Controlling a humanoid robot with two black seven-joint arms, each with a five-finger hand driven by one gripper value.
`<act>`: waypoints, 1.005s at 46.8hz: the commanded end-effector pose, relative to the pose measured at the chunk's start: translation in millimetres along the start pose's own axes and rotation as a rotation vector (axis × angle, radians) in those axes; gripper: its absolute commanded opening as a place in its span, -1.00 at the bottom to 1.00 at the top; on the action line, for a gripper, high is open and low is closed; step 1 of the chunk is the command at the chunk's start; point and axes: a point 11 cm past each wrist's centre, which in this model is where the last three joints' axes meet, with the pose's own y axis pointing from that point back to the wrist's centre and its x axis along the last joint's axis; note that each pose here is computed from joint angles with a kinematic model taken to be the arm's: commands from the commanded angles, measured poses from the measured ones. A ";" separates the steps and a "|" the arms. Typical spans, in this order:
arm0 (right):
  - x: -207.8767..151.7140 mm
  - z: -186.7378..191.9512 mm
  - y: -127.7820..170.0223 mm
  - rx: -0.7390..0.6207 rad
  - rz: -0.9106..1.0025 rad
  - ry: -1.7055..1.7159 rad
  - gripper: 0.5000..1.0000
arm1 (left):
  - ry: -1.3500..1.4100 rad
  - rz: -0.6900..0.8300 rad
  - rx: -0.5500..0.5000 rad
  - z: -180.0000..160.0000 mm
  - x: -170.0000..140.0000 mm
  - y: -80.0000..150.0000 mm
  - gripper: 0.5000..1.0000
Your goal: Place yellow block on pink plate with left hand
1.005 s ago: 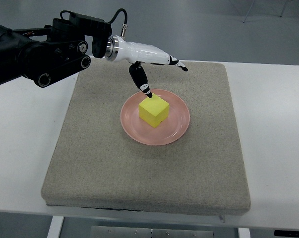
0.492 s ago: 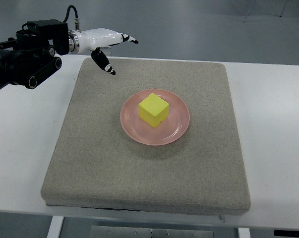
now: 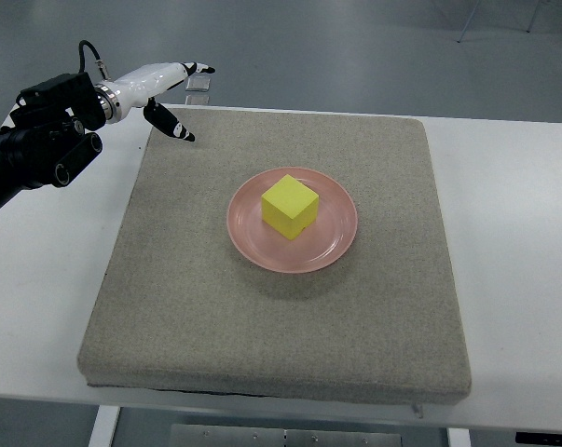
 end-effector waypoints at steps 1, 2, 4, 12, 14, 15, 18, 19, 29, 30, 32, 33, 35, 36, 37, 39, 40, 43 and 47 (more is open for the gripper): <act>0.0 0.0 0.0 0.000 0.000 0.000 0.69 | 0.062 0.044 0.022 -8.2 -7.6 3.9 0.96; 0.0 0.0 0.0 0.000 0.000 0.000 0.69 | 0.080 0.052 0.031 -11.1 -9.7 5.2 0.96; 0.0 0.0 0.0 0.000 0.000 0.000 0.69 | 0.113 0.071 0.045 -15.5 -11.8 7.0 0.96; 0.0 0.0 0.0 0.000 0.000 0.000 0.69 | 0.323 0.195 0.126 -27.9 -5.8 6.9 0.96; 0.0 0.0 0.0 0.000 0.000 0.000 0.69 | 0.394 0.231 0.148 -32.8 -5.7 8.5 0.96; 0.0 0.0 0.0 0.000 0.000 0.000 0.69 | 0.431 0.249 0.157 -34.0 -4.8 8.6 0.96; 0.0 0.0 0.0 0.000 0.000 0.000 0.69 | 0.550 0.285 0.203 -41.2 -3.8 10.4 0.96; 0.0 0.0 0.0 0.000 0.000 0.000 0.69 | 0.588 0.293 0.223 -44.4 -3.9 11.5 0.96; 0.0 0.0 0.0 0.000 0.000 0.000 0.69 | 0.983 0.340 0.285 -56.7 -14.6 15.5 0.96; 0.0 0.0 0.0 0.000 0.000 0.000 0.69 | 1.015 0.354 0.288 -58.7 -16.5 16.9 0.96; 0.0 0.0 0.0 0.000 0.000 0.000 0.69 | 1.065 0.373 0.293 -61.6 -18.8 18.6 0.96; 0.0 -0.1 0.0 0.001 0.000 0.000 0.69 | 1.087 0.380 0.289 -61.5 -18.2 18.6 0.96; 0.1 0.0 0.0 0.000 0.001 0.000 0.69 | 1.128 0.391 0.279 -61.3 -17.3 18.5 0.96; 0.0 0.0 0.0 0.000 0.000 0.000 0.69 | 1.151 0.403 0.277 -61.9 -16.7 18.9 0.96; 0.0 0.0 0.0 0.000 0.000 0.000 0.69 | 1.176 0.415 0.272 -62.1 -15.3 19.0 0.96; 0.0 0.0 0.0 0.000 0.000 0.000 0.69 | 1.227 0.439 0.262 -63.2 -12.8 19.7 0.96; 0.0 0.0 0.0 0.000 0.000 0.000 0.69 | 1.253 0.446 0.254 -63.7 -11.8 20.2 0.96; 0.0 0.0 0.0 0.000 0.000 0.000 0.69 | 1.334 0.442 0.234 -65.7 -20.7 22.3 0.96; 0.0 0.0 0.0 0.000 0.000 0.000 0.69 | 1.438 0.429 0.183 -65.7 -25.8 23.9 0.96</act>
